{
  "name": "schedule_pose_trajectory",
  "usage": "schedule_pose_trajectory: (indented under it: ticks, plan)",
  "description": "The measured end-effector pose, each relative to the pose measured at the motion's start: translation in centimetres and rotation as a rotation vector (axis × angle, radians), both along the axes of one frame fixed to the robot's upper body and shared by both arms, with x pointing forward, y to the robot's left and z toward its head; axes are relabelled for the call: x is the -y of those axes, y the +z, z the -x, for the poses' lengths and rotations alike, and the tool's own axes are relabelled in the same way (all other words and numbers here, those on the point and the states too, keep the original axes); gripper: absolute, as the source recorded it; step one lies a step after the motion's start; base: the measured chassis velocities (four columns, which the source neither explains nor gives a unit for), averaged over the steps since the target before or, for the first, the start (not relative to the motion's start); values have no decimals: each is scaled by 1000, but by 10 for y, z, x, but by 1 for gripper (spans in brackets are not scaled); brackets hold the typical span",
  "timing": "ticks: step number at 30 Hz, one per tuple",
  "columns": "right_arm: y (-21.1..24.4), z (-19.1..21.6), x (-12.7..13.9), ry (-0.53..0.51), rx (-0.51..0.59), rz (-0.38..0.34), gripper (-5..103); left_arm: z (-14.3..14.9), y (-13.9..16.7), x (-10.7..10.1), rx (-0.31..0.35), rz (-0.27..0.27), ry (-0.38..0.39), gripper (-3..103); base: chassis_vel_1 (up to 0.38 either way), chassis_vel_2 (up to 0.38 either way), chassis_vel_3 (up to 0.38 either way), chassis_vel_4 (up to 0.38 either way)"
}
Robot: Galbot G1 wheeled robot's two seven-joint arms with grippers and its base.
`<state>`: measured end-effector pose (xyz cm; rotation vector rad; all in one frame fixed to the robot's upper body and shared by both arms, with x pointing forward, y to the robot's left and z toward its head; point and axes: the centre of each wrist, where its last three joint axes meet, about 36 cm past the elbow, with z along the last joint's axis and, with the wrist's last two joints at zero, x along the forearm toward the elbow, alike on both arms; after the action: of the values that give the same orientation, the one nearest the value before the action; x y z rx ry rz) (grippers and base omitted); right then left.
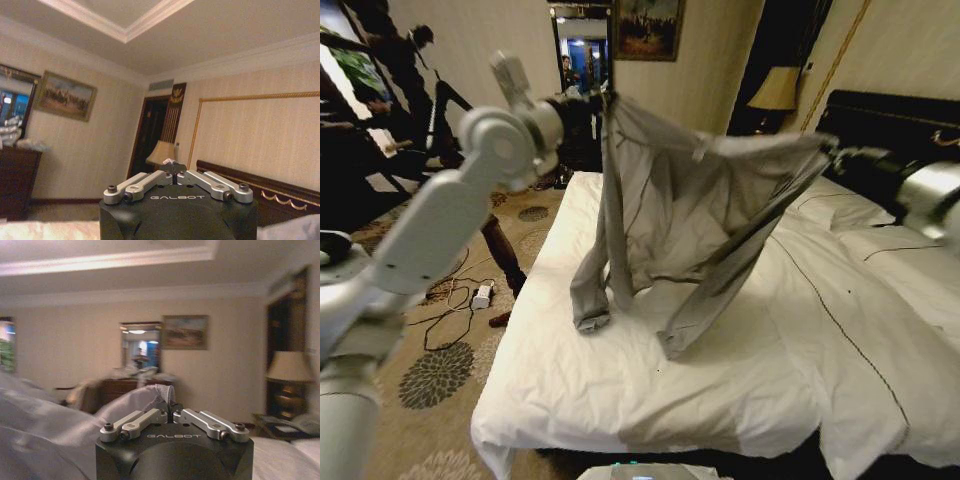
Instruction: Pick up the clothes from the bed and hang them on the clothes hanger.
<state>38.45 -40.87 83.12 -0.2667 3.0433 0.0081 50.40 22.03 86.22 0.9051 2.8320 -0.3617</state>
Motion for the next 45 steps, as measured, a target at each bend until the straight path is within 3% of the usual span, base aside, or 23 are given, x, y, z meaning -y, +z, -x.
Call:
schedule_pose_trajectory:
  ticks: [6,7,9,11,15,18,25,28,35,41,44,45]
  plan:
    - [22,53,-56,148,31,-25,0,76,23,-30,74,10,-11,0,0,0,0,0]
    - [22,53,-56,148,31,-25,0,76,23,-30,74,10,-11,0,0,0,0,0]
    - [29,74,-71,181,41,-38,0,113,31,-54,84,13,-3,0,0,0,0,0]
    - [32,84,-78,202,49,-46,0,144,34,-76,88,1,31,0,0,0,0,0]
    - [30,90,-81,209,56,-53,0,179,35,-96,95,-38,93,0,0,0,0,0]
    - [20,92,-86,217,41,-60,0,185,30,-99,89,-49,111,0,0,0,0,0]
    - [-16,83,-93,217,-26,-72,0,165,0,-88,47,-67,135,0,0,0,0,0]
    - [-39,68,-89,181,-41,-79,0,137,-31,-83,21,-82,159,0,0,0,0,0]
    - [-77,28,-74,112,-59,-119,0,95,-73,-77,-49,-59,178,0,0,0,0,0]
    - [-106,9,-77,120,-113,-142,0,76,-92,-78,-88,-41,198,0,0,0,0,0]
    - [-152,-10,-87,119,-182,-137,0,67,-139,-74,-156,-73,218,0,0,0,0,0]
    - [-152,-10,-87,119,-182,-137,0,67,-139,-74,-156,-73,218,0,0,0,0,0]
